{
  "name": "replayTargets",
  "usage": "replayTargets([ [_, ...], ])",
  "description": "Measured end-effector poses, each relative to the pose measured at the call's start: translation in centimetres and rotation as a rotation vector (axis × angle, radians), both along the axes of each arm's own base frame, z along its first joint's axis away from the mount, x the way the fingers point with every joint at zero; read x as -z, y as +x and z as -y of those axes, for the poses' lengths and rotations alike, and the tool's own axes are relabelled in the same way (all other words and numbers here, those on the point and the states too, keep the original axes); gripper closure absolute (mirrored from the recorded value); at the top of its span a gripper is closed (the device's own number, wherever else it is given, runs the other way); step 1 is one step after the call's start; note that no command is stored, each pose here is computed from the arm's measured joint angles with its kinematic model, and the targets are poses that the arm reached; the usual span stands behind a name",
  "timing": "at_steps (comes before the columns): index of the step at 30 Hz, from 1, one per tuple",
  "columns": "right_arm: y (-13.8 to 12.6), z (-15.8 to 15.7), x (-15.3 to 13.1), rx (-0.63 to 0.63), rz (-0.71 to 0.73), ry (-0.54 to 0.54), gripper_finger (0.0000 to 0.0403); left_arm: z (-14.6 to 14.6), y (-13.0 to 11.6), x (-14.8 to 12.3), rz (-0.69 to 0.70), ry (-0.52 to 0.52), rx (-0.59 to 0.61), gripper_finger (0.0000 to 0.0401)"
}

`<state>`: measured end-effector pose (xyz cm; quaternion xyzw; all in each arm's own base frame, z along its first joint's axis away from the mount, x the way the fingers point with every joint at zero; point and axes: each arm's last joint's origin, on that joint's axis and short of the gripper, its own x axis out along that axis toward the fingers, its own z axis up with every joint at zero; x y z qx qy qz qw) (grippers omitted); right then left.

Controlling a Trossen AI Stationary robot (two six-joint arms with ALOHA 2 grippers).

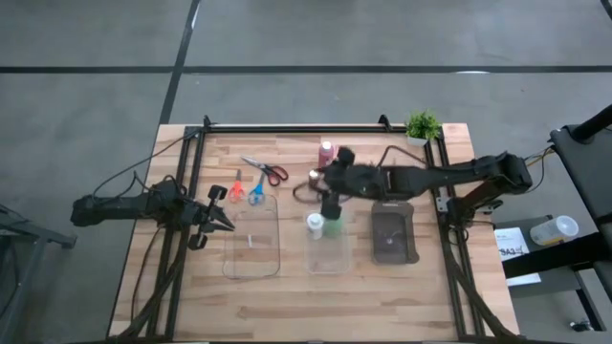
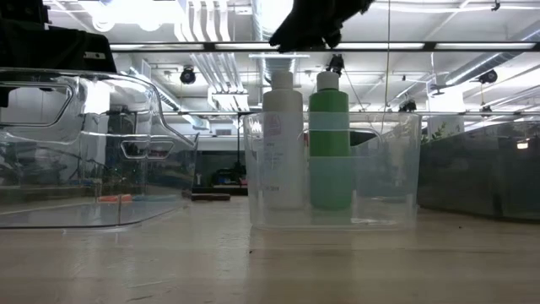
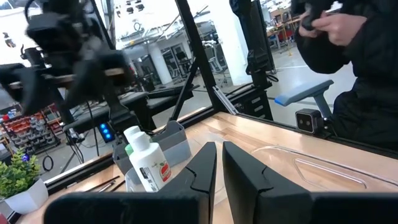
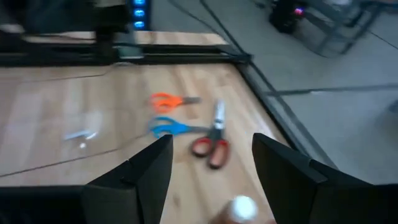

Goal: Pick & Place Paint Supplies
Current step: Put the pink bottle into the white transparent bin

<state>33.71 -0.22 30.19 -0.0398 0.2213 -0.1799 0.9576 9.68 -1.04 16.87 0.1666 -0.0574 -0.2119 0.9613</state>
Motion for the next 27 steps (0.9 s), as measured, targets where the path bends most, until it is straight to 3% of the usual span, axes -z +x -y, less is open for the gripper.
replayTargets([
  [7, -1.3, 5.7, 0.8, 0.169, -0.022, 0.006, 0.0185, 0.0, 0.0, 0.0, 0.000, 0.000, 0.000, 0.0366],
  [16, -2.9, 12.2, 1.9, 0.265, 0.067, 0.129, 0.0185, 0.0, 0.0, 0.0, 0.000, 0.000, -0.001, 0.0365],
  [20, -3.6, 13.6, 2.4, 0.244, 0.078, 0.190, 0.0185, 0.0, 0.0, 0.0, 0.000, 0.000, -0.001, 0.0365],
  [27, -3.5, 13.6, 3.9, 0.212, 0.116, 0.186, 0.0185, 0.0, 0.0, 0.0, 0.000, 0.000, -0.001, 0.0365],
])
